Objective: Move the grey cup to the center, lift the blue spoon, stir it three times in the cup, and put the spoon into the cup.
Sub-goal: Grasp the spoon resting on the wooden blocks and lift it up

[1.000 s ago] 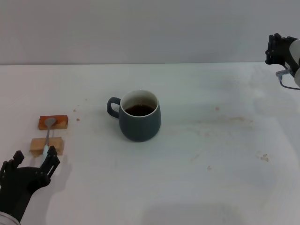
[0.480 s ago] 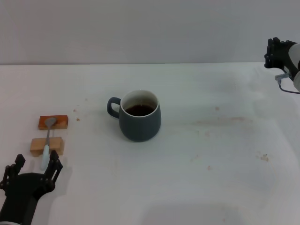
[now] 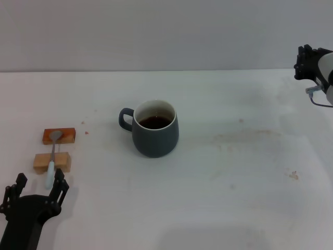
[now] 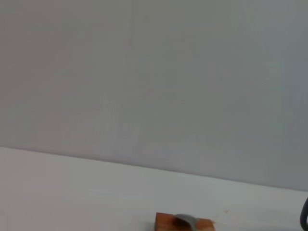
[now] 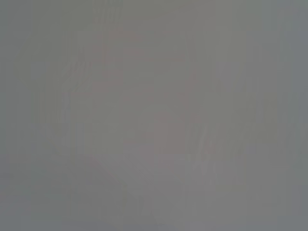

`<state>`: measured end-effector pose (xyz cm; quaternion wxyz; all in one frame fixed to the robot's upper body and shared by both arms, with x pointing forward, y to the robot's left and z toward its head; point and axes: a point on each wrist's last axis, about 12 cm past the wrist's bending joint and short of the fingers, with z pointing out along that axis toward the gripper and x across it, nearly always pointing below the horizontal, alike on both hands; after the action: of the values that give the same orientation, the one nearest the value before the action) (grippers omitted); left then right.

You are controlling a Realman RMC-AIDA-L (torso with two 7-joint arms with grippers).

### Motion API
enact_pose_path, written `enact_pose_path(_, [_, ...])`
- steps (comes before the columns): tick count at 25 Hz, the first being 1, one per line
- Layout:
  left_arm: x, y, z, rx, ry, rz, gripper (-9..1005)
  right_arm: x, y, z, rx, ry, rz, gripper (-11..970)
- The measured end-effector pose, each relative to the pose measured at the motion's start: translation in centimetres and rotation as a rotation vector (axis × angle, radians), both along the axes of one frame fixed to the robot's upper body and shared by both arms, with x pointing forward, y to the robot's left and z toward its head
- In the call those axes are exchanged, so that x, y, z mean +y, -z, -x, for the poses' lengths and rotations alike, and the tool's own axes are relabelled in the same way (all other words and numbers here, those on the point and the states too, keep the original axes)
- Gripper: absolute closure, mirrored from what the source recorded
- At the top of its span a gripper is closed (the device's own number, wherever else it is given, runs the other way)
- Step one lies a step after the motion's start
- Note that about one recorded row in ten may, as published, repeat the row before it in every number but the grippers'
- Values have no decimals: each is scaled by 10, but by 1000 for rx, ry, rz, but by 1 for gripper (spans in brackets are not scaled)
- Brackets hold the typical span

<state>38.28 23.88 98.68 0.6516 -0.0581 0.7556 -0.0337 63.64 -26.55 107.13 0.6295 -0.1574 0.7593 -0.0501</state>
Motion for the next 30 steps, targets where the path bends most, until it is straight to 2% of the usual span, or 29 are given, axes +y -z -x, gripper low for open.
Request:
enact_pose_path(7, [5,4,-2,4,7,-23,171,-3,5,7,3,18,-18,892])
enact_pose_path(30, [0,13,-9,44,36,-30,250,-5,4,7,4,21,-13,893])
